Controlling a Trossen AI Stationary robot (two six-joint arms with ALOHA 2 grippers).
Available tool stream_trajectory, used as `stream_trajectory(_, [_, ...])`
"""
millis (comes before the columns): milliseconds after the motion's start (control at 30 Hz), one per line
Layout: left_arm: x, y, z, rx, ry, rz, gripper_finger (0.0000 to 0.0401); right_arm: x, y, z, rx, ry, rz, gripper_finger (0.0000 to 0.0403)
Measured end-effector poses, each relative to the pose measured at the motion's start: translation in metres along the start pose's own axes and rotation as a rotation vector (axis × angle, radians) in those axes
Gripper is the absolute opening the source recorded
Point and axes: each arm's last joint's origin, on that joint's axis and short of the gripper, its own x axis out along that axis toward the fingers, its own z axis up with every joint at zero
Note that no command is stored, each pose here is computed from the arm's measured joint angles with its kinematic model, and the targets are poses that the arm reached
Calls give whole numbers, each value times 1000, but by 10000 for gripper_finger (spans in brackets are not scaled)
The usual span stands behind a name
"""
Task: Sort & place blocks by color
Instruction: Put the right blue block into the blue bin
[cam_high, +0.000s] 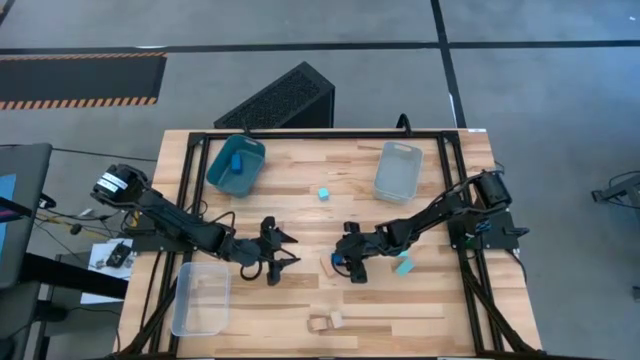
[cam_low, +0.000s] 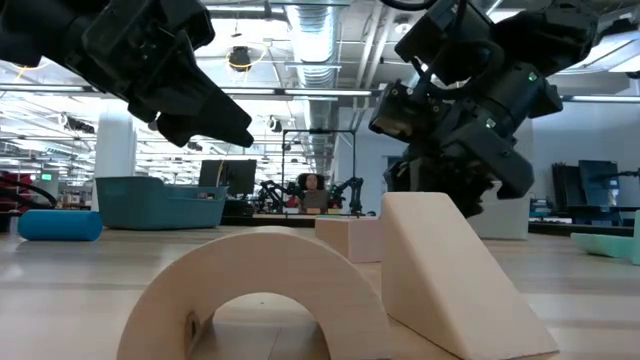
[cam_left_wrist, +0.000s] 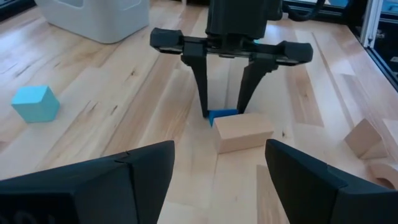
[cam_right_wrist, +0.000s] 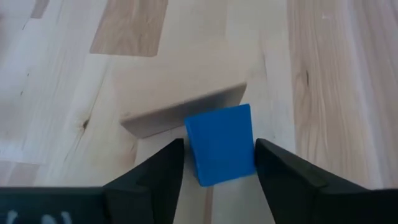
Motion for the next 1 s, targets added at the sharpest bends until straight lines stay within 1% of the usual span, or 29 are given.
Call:
stream_trajectory(133, [0, -1, 0, 2, 1, -4, 243, -1, 0, 0, 8, 6, -2, 199])
stream_trajectory(400, [0, -1, 0, 7, -4, -5, 243, -5, 0, 2, 44, 1, 4, 142])
stream_trajectory(467, [0, -1, 0, 26, -8, -4, 243, -9, 1, 4, 45, 4, 9, 140])
stream_trajectory(567, [0, -2, 3, 73, -34, -12, 243, -24, 1, 15, 47, -42, 18, 147])
stream_trajectory(667, [-1, -3, 7, 143, -74, -16, 242, -41, 1, 28, 51, -115, 34, 158])
stream_trajectory(733, [-1, -5, 12, 199, -125, -28, 242, -51, 2, 36, 53, -169, 70, 160])
stream_trajectory(800, [-2, -7, 18, 267, -175, -30, 242, -58, 5, 48, 56, -273, 141, 159])
stream_trajectory(867, [-2, -10, 27, 345, -226, -31, 242, -64, 8, 57, 55, -347, 228, 156])
stream_trajectory(933, [-3, -14, 36, 433, -278, -48, 242, -65, 10, 61, 61, -388, 304, 155])
stream_trajectory(1000, [-4, -20, 43, 539, -315, -93, 242, -65, 11, 61, 75, -394, 354, 154])
